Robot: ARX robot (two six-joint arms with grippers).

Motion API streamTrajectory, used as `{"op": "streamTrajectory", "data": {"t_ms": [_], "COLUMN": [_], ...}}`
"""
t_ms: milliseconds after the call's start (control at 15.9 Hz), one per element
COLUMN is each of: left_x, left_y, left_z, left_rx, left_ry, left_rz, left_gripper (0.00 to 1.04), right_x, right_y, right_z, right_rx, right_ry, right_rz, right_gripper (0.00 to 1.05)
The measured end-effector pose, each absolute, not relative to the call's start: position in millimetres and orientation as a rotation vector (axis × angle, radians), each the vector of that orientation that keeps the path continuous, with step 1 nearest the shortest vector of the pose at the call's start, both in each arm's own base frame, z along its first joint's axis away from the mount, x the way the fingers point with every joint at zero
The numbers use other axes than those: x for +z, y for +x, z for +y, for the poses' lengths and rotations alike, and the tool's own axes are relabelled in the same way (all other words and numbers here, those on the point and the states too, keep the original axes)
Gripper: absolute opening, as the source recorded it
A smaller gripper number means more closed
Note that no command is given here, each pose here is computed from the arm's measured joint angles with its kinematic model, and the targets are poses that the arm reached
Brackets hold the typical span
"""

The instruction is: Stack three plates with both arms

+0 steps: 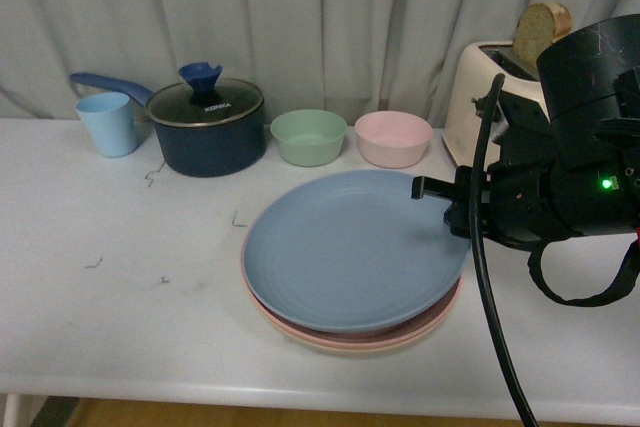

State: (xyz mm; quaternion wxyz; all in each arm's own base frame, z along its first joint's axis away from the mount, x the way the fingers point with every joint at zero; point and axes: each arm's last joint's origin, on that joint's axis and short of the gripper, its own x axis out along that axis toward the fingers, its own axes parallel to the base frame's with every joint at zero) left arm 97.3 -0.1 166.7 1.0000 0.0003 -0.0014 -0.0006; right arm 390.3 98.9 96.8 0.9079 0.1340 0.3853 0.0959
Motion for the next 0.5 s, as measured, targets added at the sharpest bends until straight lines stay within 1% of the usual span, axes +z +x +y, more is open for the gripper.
{"op": "streamTrajectory", "data": {"t_ms": [63, 126, 315, 378, 441, 503], "left_x": [166.8, 166.7, 166.7, 166.8, 166.8, 166.8], "left_y": [97.3, 97.3, 97.3, 97.3, 97.3, 97.3], "left_z": [-0.1, -0.1, -0.1, -0.1, -0.1, -0.1], "left_rx": [-0.001, -0.001, -0.001, -0.001, -0.001, -0.001], "left_ry": [0.001, 0.001, 0.001, 0.001, 0.001, 0.001], "left_rz": [-0.003, -0.003, -0.003, -0.003, -0.003, -0.003], "left_gripper": [0.98, 0.98, 0.98, 0.98, 0.98, 0.98], "right_x": [96.6, 95.6, 100.5, 107.4, 119.4, 131.0], "right_y": [390.2, 389.7, 380.0, 376.8, 370.2, 355.4], "right_z": [98.6, 96.8, 81.9, 75.1, 61.3, 46.2], "right_rx": [0.197, 0.197, 0.192, 0.194, 0.190, 0.190], "right_ry": [0.278, 0.282, 0.310, 0.330, 0.360, 0.383], "right_rz": [0.795, 0.795, 0.778, 0.761, 0.723, 0.690], "right_gripper": [0.23, 0.32, 0.70, 0.79, 0.92, 1.00]}}
